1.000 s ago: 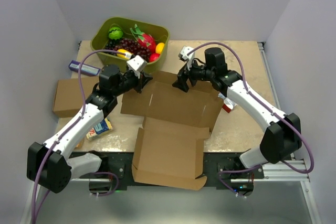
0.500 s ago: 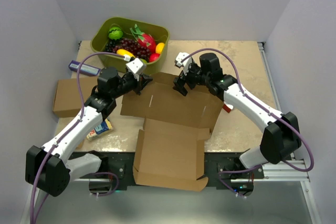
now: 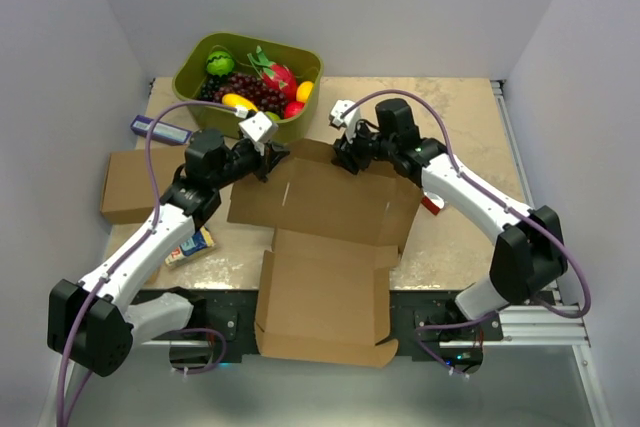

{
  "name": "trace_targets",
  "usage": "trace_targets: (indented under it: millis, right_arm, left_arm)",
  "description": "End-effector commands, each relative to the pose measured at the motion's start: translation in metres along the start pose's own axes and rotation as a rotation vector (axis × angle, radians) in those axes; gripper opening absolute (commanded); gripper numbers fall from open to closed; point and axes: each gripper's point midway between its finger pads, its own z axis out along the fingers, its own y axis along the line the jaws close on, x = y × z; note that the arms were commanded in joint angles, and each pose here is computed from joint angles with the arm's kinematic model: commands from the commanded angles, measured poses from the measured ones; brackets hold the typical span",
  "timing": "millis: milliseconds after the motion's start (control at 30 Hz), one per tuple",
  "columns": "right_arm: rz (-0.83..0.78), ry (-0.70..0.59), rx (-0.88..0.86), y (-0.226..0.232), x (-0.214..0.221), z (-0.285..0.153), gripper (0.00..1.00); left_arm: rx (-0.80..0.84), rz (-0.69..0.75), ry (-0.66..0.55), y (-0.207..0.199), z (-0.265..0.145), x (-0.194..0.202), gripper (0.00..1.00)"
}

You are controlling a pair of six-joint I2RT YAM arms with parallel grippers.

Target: Fold the paper box

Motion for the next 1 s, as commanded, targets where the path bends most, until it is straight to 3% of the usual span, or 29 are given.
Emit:
trace_targets:
  millis: [0, 33, 67, 100, 267, 300, 400, 533, 633, 833, 867, 933, 967]
  right_arm:
    - [0.016, -0.003, -0.047, 0.005, -0.009, 0.003, 0.39]
    - [0.015, 0.000, -0.039, 0.004, -0.009, 0.003, 0.36]
    - [0.014, -0.001, -0.029, 0.003, -0.010, 0.002, 0.26]
    - [0.011, -0.002, -0.018, 0.002, -0.011, 0.002, 0.20]
    - [-0.024, -0.022, 0.040, 0.001, -0.023, -0.005, 0.15]
    - [-0.032, -0.023, 0.051, 0.001, -0.023, -0.006, 0.14]
    - [-0.073, -0.018, 0.120, 0.001, -0.027, -0.010, 0.10]
    - [-0.131, -0.011, 0.219, 0.003, -0.027, -0.012, 0.06]
    - [-0.171, -0.022, 0.259, 0.011, -0.026, -0.006, 0.04]
    - [-0.035, 0.031, 0.277, 0.019, -0.009, 0.002, 0.13]
    - [0.004, 0.031, 0.292, 0.017, -0.011, 0.001, 0.23]
    - [0.125, 0.044, 0.304, 0.021, -0.005, 0.001, 0.28]
    - [0.168, 0.044, 0.313, 0.024, 0.002, -0.002, 0.41]
  left_arm:
    - [-0.020, 0.022, -0.044, 0.004, -0.001, -0.012, 0.00]
    - [-0.035, 0.018, -0.040, 0.006, -0.001, -0.011, 0.00]
    - [-0.043, 0.015, -0.044, 0.007, -0.001, -0.013, 0.00]
    - [-0.049, 0.010, -0.040, 0.008, -0.001, -0.012, 0.10]
    - [-0.077, -0.004, -0.049, 0.013, -0.002, -0.018, 0.43]
    - [-0.078, -0.008, -0.047, 0.013, -0.002, -0.018, 0.54]
    - [-0.125, -0.051, -0.049, 0.018, -0.007, -0.023, 0.68]
    - [-0.281, -0.199, -0.051, 0.035, -0.021, -0.028, 0.72]
    - [-0.248, -0.329, -0.079, 0.024, -0.019, -0.022, 0.74]
    - [-0.198, -0.396, -0.041, 0.017, -0.003, 0.001, 0.79]
    - [-0.192, -0.398, -0.028, 0.018, 0.001, 0.000, 0.80]
    - [-0.194, -0.402, 0.036, 0.023, 0.014, 0.015, 0.80]
    - [-0.193, -0.405, 0.057, 0.024, 0.019, 0.018, 0.80]
